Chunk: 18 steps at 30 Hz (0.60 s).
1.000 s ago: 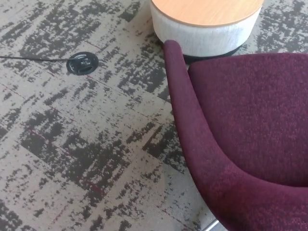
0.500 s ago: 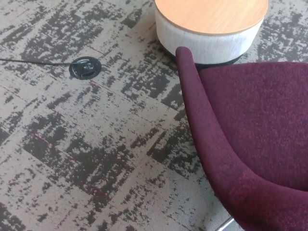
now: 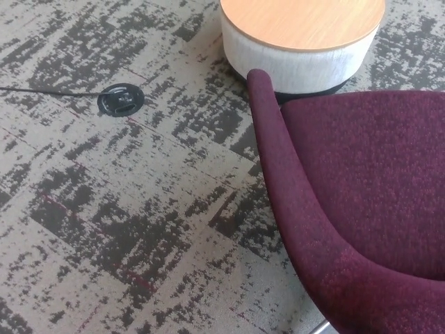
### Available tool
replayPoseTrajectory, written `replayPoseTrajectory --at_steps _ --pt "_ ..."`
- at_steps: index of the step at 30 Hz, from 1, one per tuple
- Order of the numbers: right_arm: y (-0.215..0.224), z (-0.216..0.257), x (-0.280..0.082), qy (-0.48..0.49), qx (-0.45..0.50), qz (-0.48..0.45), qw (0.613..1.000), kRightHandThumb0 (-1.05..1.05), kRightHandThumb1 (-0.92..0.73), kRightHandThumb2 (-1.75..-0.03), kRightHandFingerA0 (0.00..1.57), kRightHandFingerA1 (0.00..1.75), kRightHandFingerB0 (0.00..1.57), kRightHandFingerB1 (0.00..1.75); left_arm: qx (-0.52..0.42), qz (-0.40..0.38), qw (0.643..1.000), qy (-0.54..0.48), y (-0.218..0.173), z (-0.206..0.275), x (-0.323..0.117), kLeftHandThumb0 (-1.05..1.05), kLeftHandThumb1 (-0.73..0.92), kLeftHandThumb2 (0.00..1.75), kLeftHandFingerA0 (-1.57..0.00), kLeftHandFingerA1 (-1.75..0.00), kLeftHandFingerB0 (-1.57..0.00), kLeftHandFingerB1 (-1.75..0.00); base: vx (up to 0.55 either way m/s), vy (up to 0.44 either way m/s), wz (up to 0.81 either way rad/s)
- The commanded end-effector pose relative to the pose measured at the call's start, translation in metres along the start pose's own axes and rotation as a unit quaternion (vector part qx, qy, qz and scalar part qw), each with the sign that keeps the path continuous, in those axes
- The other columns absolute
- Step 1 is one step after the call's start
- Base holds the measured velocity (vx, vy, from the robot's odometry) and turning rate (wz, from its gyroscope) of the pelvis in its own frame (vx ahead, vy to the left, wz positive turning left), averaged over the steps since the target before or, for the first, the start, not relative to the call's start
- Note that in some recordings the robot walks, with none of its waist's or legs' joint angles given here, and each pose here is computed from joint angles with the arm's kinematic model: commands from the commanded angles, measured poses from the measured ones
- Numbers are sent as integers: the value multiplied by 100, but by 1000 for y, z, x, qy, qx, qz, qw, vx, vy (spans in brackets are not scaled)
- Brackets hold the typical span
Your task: The robot walks towards a chair and uses its right hand to push it from the side in an anticlockwise direction to rotate it
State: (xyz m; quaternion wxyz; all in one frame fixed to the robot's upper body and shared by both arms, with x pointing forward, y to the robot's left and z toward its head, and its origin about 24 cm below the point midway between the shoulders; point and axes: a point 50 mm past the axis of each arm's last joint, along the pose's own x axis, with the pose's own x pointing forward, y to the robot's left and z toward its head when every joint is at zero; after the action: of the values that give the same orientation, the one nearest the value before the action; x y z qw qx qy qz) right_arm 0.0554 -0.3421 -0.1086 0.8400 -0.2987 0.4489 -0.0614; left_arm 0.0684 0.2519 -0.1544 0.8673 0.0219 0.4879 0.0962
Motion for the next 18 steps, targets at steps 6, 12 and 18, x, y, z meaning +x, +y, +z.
replayPoseTrajectory --at_steps 6,12,18 --pt "-43 -17 -45 -110 73 -115 985 -86 -60 -98 17 53 2 32 3 8 999 -50 15 14 -1 -77 82 65 -29 -42 -29 -31 0 0 0" --pt "-64 -38 -79 -108 123 -198 967 -79 -55 -94 23 55 3 24 -17 7 997 -70 17 21 -1 -79 81 65 -31 -45 -30 -31 0 0 0" --pt "-73 -30 -117 -133 291 -321 891 -93 -70 -96 1 9 0 7 -26 13 997 -72 18 19 -1 -78 81 65 -34 -44 -28 -31 0 0 0"
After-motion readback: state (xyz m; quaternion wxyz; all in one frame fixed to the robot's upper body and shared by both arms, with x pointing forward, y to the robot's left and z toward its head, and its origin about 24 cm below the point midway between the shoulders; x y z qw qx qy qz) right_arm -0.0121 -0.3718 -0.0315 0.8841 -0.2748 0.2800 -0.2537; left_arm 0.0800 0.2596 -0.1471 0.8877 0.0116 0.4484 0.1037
